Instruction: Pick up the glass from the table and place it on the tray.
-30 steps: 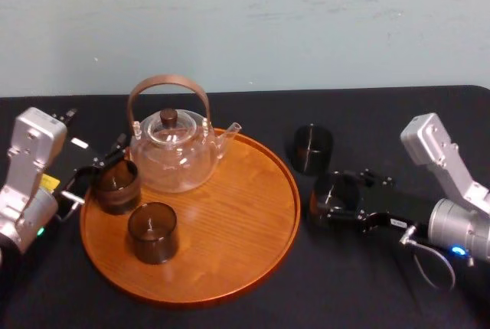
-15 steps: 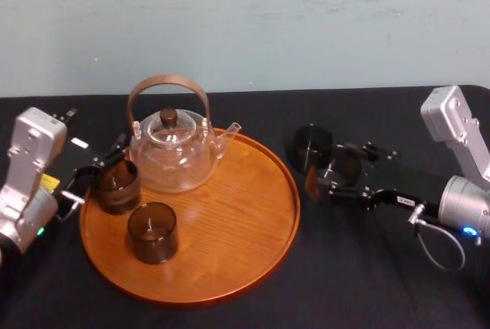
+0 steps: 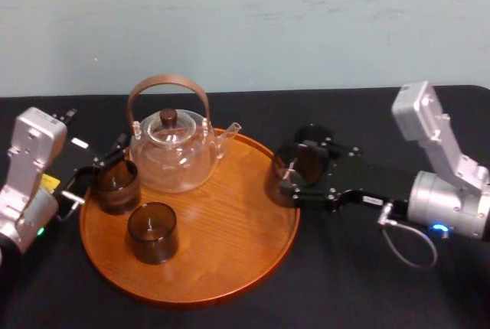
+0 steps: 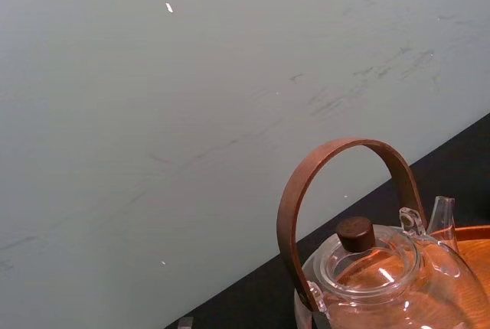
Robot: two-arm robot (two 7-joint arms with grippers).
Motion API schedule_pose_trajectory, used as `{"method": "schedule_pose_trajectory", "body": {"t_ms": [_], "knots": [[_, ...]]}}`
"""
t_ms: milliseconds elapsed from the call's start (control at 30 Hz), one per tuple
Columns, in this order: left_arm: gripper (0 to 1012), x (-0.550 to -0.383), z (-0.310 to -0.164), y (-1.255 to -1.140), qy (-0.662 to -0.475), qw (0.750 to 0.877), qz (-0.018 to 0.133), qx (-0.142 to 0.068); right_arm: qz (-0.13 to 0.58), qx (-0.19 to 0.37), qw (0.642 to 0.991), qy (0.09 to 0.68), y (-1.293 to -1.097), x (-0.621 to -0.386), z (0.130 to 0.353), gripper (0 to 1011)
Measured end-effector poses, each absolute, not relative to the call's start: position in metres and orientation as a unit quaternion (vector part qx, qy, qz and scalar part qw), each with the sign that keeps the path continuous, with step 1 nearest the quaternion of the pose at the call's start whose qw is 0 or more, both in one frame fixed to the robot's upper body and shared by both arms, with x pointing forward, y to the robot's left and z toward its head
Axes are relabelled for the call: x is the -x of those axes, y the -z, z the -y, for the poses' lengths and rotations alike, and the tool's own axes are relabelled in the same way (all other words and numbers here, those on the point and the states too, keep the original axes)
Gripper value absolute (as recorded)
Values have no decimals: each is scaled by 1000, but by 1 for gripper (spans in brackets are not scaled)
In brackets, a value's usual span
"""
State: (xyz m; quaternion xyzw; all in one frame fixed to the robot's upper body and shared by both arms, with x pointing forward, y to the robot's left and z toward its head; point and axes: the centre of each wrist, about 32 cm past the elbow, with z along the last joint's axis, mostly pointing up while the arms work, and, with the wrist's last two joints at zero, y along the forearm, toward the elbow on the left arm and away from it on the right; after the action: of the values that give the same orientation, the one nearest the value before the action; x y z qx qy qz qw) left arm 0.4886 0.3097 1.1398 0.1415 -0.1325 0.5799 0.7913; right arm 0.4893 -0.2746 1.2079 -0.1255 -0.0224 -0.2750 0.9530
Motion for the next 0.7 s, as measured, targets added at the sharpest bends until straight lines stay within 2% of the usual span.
{"method": "schedule_pose_trajectory", "body": {"t_ms": [367,700], "knots": [[1001,-489,-310,-1140,-580,791,132,-142,24,121,965,230,-1203,-494,247,901],[1002,-489,-310,-1140,-580,791,132,-141,14,123,973,197,-1189,-493,225,901]]}}
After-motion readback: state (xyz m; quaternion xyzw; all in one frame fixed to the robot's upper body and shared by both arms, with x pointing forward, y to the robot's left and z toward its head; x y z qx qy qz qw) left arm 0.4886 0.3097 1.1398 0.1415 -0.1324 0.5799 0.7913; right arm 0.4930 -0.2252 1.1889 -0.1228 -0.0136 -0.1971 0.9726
